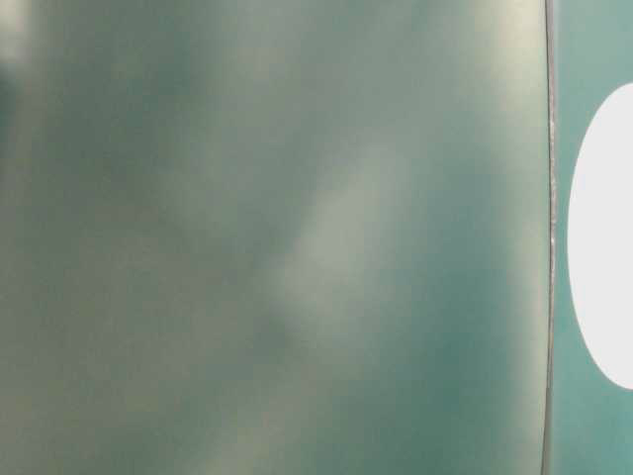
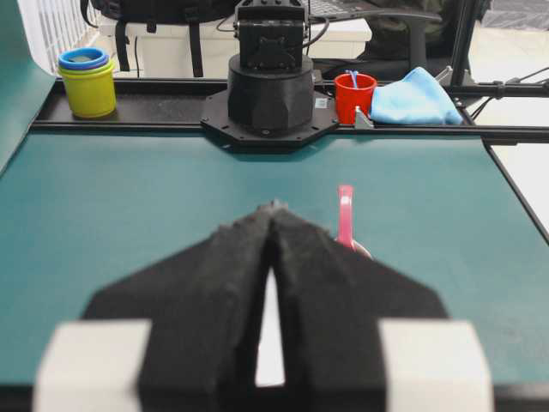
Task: Scoop the yellow hexagonal prism block from the bowl with a spoon using the right arm.
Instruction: 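Move the right gripper toward the red spoon handle in the dish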
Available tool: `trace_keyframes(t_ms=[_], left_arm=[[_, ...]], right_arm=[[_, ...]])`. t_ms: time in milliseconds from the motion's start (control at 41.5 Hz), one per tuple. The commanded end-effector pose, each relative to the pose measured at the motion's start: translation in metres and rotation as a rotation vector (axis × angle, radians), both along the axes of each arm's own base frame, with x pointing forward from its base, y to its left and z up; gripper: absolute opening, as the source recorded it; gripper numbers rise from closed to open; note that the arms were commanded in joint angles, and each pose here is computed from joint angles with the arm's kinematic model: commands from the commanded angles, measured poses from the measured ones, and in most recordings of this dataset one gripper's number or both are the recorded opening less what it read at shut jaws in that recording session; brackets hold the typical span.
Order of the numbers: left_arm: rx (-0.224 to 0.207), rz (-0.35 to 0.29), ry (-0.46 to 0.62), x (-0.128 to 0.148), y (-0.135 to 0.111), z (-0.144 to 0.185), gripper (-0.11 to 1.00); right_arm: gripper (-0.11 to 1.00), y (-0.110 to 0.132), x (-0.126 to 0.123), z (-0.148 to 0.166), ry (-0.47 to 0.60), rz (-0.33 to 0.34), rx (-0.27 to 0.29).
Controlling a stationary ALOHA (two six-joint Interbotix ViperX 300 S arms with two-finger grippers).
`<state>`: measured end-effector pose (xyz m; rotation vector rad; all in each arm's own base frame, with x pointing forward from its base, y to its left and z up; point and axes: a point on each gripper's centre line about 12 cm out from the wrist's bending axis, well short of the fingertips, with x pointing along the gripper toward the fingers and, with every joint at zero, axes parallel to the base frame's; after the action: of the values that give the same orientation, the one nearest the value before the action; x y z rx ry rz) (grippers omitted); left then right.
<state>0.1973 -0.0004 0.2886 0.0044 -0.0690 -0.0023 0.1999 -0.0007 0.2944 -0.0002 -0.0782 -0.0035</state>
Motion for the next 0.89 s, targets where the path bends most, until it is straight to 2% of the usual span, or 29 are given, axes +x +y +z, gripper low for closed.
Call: trace_keyframes(t_ms=[0,24,48,96,362,434,578,675,868], left_arm=[[-0.012,-0.002,-0.029,0.0015,-0.0001,0.0150,-0.01],[-0.012,-0.002,-0.031,0.0003,-0.0001,0.0162,0.00],[-0.012,-0.002,-0.031,0.0003,-0.0001,0.0162,0.05],[-0.012,-0.001,-0.035,-0.0002,0.0002,0.0174,0.01],[-0.014,-0.002,-0.026,0.0004,-0.0001,0.0157,0.01],[-0.012,-0.002,-0.026,0.0001,-0.0001,0.0158,0.01],[-0.014,-0.001,-0.025,0.0004,0.0002,0.0155,0.01],[-0.014,-0.002,-0.023,0.0006,-0.0001,0.0152,0.01],[-0.014,-0.001,-0.023,0.0006,0.0002,0.0152,0.01]], right_arm=[[0.00,-0.0016,0.0018,0.0075,-0.017,-0.008,0.004],[0.00,-0.0016,0.0028,0.0068,0.002,-0.008,0.005],[0.00,-0.0016,0.0029,0.0069,0.005,-0.008,0.005],[0.00,-0.0016,0.0031,0.0068,0.009,-0.008,0.005],[0.02,-0.0017,0.0031,0.0073,0.009,-0.008,0.006],[0.11,-0.0013,0.0031,0.0073,0.009,-0.006,0.008],[0.46,-0.0018,0.0037,0.0067,0.012,-0.009,0.014],[0.61,-0.0019,0.0055,0.0047,0.021,-0.009,0.015],[0.61,-0.0020,0.0082,-0.0001,0.041,-0.010,0.020]])
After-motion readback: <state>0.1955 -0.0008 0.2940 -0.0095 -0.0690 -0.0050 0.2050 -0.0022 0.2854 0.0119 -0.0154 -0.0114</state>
